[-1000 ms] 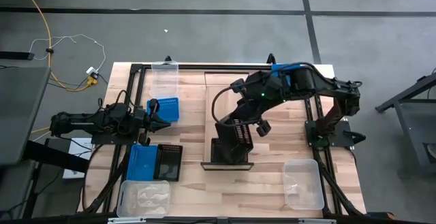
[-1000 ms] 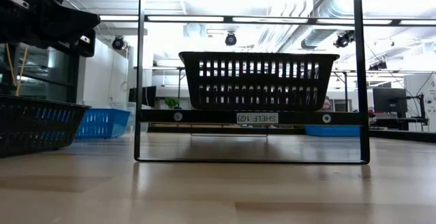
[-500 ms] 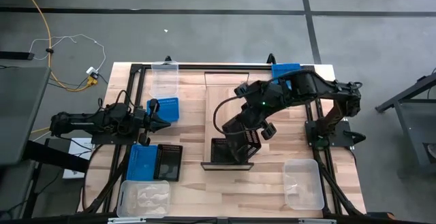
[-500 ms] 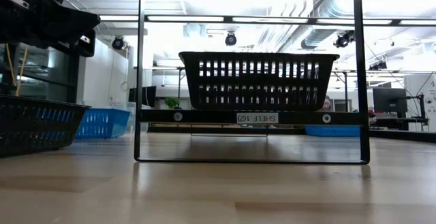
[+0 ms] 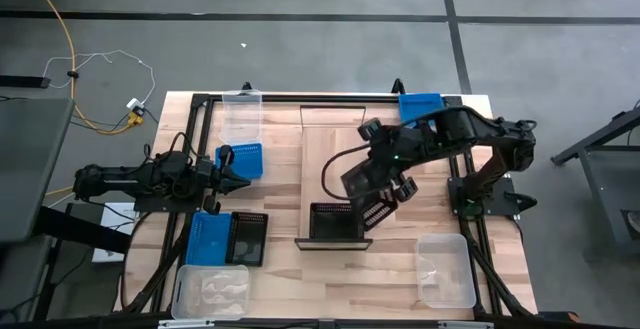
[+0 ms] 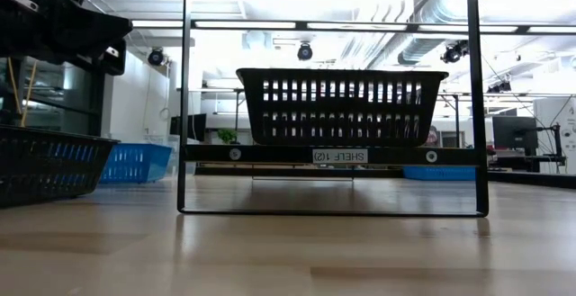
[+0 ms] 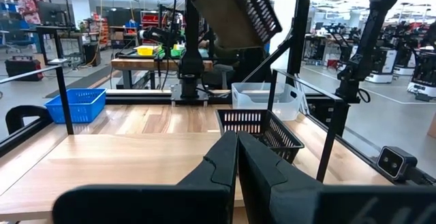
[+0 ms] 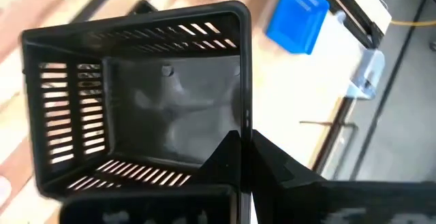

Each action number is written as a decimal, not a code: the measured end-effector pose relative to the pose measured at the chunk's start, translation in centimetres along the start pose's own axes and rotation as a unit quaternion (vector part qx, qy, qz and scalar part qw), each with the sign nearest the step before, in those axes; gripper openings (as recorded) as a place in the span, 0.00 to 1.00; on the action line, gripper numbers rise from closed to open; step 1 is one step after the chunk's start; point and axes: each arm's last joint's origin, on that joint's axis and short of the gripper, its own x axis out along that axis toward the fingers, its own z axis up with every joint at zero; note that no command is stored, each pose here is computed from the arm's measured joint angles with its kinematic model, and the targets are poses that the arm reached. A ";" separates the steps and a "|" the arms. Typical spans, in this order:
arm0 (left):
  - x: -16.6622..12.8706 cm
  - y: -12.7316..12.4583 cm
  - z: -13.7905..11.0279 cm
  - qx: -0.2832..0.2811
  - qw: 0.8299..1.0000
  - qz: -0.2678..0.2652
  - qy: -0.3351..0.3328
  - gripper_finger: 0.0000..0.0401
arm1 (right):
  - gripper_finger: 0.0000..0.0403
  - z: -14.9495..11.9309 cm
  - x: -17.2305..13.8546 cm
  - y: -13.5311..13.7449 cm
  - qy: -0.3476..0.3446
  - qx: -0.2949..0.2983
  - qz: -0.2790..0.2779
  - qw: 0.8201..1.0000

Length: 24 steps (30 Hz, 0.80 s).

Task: Stack baskets on shelf by color
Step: Stack the right black bin on top of the other black bin on the shelf

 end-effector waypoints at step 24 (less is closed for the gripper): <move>0.0 0.0 0.0 0.000 1.000 0.000 0.000 0.01 | 0.00 -2.6 0.9 2.3 0.040 -0.020 -0.050 0.998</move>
